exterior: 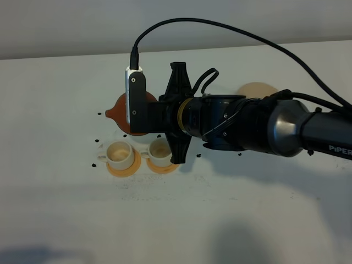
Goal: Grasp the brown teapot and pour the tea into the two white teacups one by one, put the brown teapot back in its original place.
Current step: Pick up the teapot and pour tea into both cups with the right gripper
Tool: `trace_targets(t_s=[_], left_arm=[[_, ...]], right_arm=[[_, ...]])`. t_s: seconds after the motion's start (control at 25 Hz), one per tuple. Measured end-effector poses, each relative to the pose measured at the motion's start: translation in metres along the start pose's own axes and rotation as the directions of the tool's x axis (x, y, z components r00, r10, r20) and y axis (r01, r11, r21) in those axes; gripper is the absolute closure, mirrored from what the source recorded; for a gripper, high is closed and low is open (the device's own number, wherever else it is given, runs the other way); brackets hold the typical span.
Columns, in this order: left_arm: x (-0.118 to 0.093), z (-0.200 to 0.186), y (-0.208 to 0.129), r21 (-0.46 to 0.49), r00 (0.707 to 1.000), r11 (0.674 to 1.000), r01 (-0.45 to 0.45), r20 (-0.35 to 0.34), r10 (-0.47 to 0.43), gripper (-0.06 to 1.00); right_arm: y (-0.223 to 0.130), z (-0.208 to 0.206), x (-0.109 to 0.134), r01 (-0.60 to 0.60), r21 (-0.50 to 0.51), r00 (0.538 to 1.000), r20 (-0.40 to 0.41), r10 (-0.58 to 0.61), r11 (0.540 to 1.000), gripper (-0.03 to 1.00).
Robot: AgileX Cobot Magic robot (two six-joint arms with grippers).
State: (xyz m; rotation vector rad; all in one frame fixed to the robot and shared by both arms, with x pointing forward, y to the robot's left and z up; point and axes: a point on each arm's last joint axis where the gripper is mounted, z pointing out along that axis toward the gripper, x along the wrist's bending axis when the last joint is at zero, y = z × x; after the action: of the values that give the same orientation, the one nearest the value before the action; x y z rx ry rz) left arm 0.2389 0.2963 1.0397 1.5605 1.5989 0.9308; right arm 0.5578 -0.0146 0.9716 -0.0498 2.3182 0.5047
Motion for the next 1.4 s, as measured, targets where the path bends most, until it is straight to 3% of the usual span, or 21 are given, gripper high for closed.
trace_targets(t_s=[0.36,1.4], left_arm=[[0.000,0.000,0.000,-0.001,1.000,1.000,0.000,0.000,0.000,0.44],[0.000,0.000,0.000,0.000,1.000,1.000,0.000,0.000,0.000,0.44]], right_arm=[[-0.005,0.018,0.013,0.086,0.014,0.996,-0.026,-0.085,0.996,0.85],[-0.002,0.019,0.007,0.297,-0.005,0.954,0.053,-0.297,0.955,0.85]])
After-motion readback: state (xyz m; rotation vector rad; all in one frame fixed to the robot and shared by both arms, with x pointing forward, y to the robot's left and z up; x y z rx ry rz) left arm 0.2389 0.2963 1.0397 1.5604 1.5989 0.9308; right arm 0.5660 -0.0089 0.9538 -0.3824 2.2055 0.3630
